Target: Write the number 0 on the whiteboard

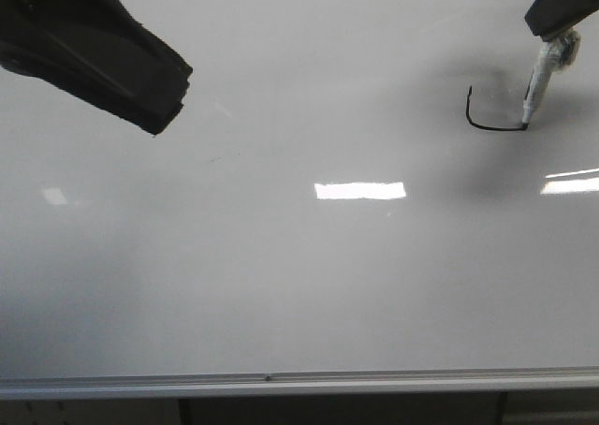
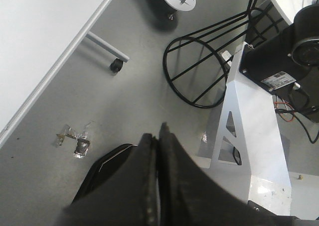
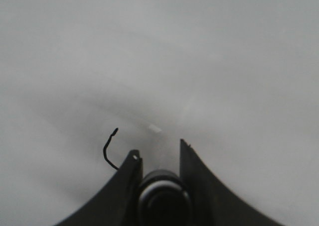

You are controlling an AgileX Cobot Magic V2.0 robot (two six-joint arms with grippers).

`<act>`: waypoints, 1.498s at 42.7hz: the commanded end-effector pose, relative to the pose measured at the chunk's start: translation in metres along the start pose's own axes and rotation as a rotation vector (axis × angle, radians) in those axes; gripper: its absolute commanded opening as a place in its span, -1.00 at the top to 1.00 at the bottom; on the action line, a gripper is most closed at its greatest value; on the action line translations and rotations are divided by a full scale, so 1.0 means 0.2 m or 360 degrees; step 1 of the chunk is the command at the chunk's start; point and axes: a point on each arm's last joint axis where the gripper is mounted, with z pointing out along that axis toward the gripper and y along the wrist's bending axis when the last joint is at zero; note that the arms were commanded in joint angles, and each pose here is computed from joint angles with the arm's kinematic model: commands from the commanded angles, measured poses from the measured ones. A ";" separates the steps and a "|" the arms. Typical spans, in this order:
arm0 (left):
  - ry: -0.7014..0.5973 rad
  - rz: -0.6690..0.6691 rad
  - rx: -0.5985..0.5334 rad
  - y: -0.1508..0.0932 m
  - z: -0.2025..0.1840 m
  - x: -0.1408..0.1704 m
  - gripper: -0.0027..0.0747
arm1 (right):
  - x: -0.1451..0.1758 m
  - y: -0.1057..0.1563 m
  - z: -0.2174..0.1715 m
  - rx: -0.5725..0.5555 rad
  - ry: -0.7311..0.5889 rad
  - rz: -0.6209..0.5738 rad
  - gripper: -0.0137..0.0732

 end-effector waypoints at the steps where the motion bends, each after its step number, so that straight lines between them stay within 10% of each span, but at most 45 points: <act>1: -0.0134 0.0040 0.0034 -0.07 -0.06 -0.07 0.98 | -0.12 -0.05 -0.09 0.0148 -0.0223 0.0013 0.82; 48: -0.0136 0.0040 0.0031 -0.07 -0.06 -0.07 0.98 | -0.28 0.12 -0.05 -0.0062 -0.0344 0.0021 0.82; 64: -0.0136 0.0040 0.0031 -0.07 -0.06 -0.07 0.98 | -0.41 0.32 -0.55 -0.0666 -0.0201 0.0011 0.82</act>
